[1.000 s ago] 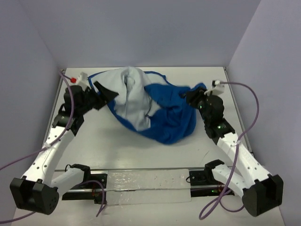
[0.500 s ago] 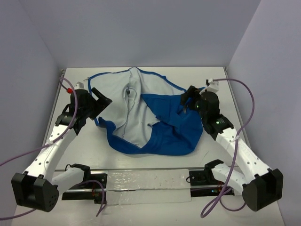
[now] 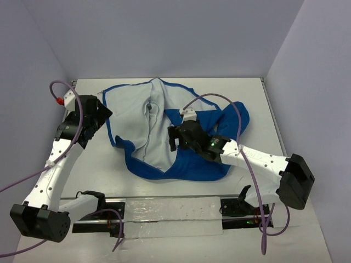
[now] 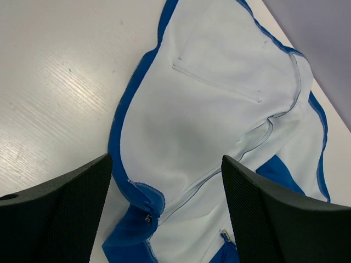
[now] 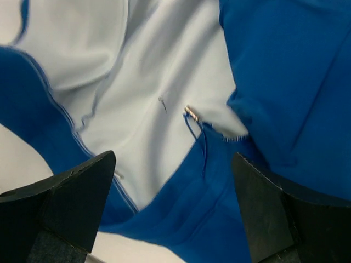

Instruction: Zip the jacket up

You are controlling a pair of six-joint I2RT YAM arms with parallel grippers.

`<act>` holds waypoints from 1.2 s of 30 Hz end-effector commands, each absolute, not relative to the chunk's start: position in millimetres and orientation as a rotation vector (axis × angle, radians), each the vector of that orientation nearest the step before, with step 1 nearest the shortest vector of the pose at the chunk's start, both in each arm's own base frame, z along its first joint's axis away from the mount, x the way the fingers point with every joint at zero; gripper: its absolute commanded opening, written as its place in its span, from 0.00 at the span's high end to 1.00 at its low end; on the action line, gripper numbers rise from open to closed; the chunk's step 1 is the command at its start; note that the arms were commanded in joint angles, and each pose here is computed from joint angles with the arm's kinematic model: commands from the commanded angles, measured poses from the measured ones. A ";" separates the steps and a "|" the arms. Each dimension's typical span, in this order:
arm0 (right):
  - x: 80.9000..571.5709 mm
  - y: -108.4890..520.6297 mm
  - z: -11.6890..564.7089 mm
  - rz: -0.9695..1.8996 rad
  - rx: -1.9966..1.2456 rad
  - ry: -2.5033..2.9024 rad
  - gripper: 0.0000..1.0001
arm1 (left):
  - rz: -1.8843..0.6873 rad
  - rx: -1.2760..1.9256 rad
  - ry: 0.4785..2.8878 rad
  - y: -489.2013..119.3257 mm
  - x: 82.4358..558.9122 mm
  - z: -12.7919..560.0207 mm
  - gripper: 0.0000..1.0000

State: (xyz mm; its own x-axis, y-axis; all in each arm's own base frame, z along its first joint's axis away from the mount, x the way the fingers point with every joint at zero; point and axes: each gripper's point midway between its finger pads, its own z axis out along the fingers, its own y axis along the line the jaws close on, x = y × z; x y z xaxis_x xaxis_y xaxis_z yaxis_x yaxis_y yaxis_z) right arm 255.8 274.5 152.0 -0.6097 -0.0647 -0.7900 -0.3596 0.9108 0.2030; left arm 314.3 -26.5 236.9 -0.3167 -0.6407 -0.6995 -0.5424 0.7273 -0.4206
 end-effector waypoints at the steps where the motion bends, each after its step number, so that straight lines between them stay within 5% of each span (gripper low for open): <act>1: 247.4 247.8 135.3 0.430 -0.184 2.238 0.04 | -0.273 -0.782 2.070 -50.4 307.5 219.9 0.09; 10: 280.3 123.2 104.9 0.346 0.354 2.210 0.00 | -0.408 -0.738 2.254 -82.8 300.0 145.9 0.11; 11: 287.3 104.5 101.5 0.330 0.433 2.203 0.00 | -0.409 -0.740 2.269 -84.4 300.9 140.4 0.27; 14: 297.7 87.5 96.7 0.337 0.503 2.221 0.10 | -0.460 -0.731 2.331 -97.1 301.1 122.7 0.94; 15: 301.3 87.3 95.0 0.339 0.511 2.232 0.17 | -0.473 -0.732 2.346 -101.5 299.6 117.1 0.99; 17: 309.6 92.3 98.2 0.374 0.518 2.232 0.35 | -0.516 -0.709 2.378 -116.7 293.2 110.5 1.00; 21: 323.4 110.9 125.4 0.495 0.470 2.177 0.47 | -0.565 -0.642 2.379 -149.3 277.5 117.5 1.00; 28: 322.3 142.7 176.0 0.556 0.291 2.115 0.15 | -0.612 -0.536 2.436 -192.6 257.1 119.4 1.00; 36: 322.7 175.3 197.7 0.476 0.136 2.128 0.07 | -0.563 -0.541 2.395 -192.9 237.5 135.5 1.00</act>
